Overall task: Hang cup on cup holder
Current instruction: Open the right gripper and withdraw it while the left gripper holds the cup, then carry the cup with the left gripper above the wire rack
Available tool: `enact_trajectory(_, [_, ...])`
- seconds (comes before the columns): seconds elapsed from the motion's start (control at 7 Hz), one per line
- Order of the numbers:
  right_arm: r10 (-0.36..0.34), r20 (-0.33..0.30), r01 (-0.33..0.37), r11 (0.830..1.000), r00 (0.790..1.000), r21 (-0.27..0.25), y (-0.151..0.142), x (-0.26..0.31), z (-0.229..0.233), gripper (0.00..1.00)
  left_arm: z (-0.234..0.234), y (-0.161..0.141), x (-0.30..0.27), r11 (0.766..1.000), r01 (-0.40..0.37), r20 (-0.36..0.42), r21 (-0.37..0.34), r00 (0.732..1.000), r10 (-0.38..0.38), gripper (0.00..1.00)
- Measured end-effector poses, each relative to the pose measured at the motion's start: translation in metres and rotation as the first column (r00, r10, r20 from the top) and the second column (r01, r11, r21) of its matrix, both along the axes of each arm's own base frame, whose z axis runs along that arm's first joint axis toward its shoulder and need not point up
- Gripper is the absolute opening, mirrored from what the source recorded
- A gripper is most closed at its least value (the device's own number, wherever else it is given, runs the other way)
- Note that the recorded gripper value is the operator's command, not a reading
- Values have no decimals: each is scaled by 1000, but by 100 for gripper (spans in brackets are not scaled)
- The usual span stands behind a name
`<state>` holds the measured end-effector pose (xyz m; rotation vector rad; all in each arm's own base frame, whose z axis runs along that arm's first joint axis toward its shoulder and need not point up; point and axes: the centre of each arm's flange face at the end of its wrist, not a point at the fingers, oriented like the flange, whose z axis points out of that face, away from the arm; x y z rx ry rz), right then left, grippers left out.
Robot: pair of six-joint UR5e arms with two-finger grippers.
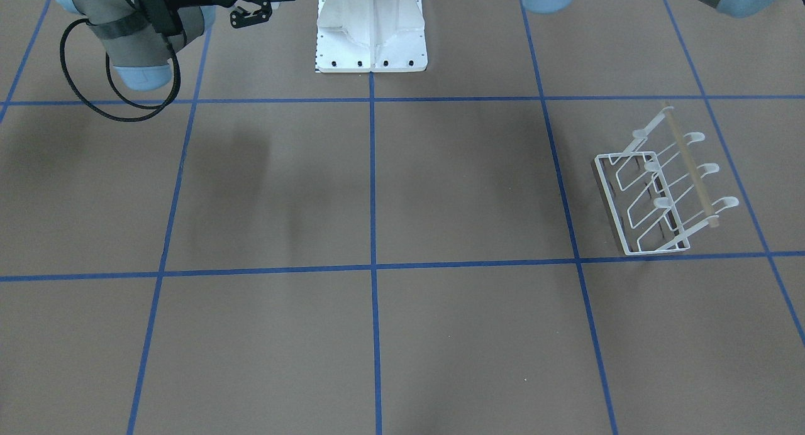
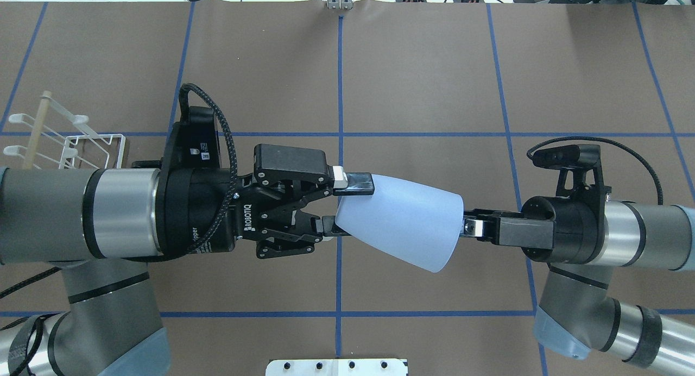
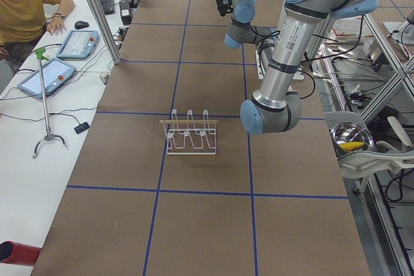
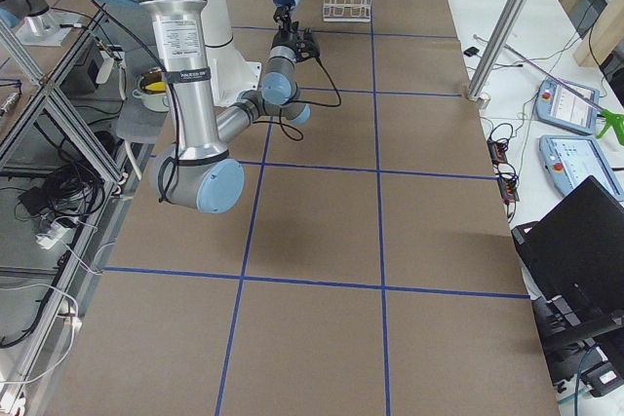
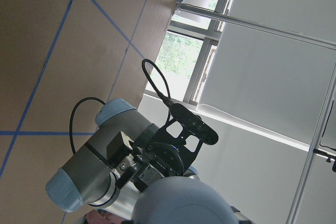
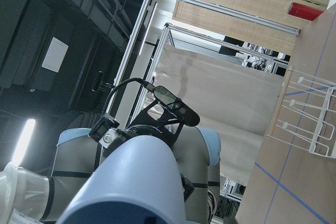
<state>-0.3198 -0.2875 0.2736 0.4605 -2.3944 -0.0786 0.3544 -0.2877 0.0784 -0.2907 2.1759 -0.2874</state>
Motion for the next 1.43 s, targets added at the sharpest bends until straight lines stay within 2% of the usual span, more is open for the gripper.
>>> enact_trajectory(0.14, [3,-25,-4,1000,1000,-20,-2,9,13,100,1,0,-3,1000,2,-8,4,1000,-2,0])
enact_trajectory(0.43, [-1,-86,-7,995,996,-95,-10,37,48,100,3,-6,-11,1000,25,-12,7,1000,-25,0])
enact_trajectory(0.57, [7,-136,-27,989,991,-142,-15,52,70,100,8,-13,-18,999,49,0,5,999,-49,0])
enact_trajectory(0.71, [29,-216,-73,978,976,-197,-22,68,94,100,17,-24,-26,997,81,21,-2,996,-81,0])
enact_trajectory(0.86, [48,-325,-135,958,945,-252,-36,83,114,100,25,-35,-34,993,121,45,3,992,-121,0])
enact_trajectory(1.0, [44,-448,-193,936,893,-294,-59,101,127,100,34,-43,-39,986,166,78,32,983,-168,0])
enact_trajectory(1.14, [17,-561,-240,914,828,-328,-86,130,138,100,44,-51,-41,975,211,132,71,967,-219,0])
enact_trajectory(1.29, [-10,-648,-282,895,762,-346,-107,164,148,100,49,-61,-45,962,247,208,116,941,-267,0])
enact_trajectory(1.43, [-27,-721,-320,884,693,-340,-122,195,159,100,47,-69,-53,949,265,304,171,902,-307,0])
